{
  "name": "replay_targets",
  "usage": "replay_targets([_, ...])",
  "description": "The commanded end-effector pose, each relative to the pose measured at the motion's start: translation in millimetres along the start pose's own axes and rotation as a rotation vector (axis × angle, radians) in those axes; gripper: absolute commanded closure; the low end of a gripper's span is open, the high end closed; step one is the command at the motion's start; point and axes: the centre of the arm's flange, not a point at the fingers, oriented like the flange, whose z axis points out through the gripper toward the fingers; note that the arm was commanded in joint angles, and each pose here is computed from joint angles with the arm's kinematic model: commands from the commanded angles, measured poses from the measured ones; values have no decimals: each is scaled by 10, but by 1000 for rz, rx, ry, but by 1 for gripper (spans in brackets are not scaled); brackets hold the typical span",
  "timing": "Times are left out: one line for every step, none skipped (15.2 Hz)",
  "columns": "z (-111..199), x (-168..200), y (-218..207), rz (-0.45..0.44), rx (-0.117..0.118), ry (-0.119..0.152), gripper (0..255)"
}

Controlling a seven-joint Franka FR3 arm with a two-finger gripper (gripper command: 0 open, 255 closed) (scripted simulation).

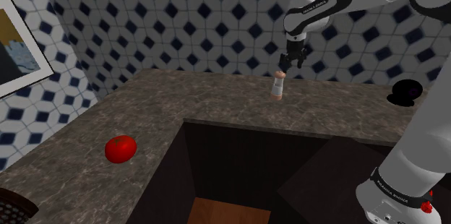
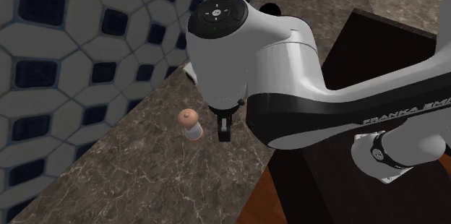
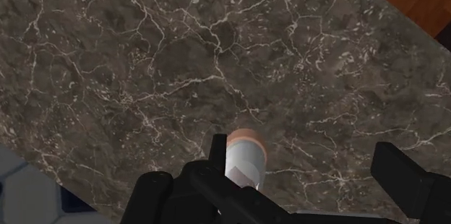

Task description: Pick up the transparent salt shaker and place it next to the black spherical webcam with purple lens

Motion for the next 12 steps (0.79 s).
replay_targets([104, 262, 42, 3, -2, 13, 0])
replay_targets([150, 374, 67, 4, -3, 19, 0])
replay_targets([194, 487, 93, 5, -4, 24, 0])
replay_targets([238, 600, 120, 7, -4, 30, 0])
replay_targets([281, 713, 146, 8, -5, 36, 0])
replay_targets([323, 826, 172, 9, -6, 41, 0])
replay_targets([365, 939, 199, 11, -7, 47, 0])
replay_targets([406, 1053, 226, 12, -7, 53, 0])
replay_targets([446, 1167, 253, 13, -8, 58, 0])
replay_targets([486, 1281, 280, 15, -9, 64, 0])
replay_targets([507, 1343, 295, 15, -9, 67, 0])
replay_targets([560, 1346, 295, 15, -9, 67, 0])
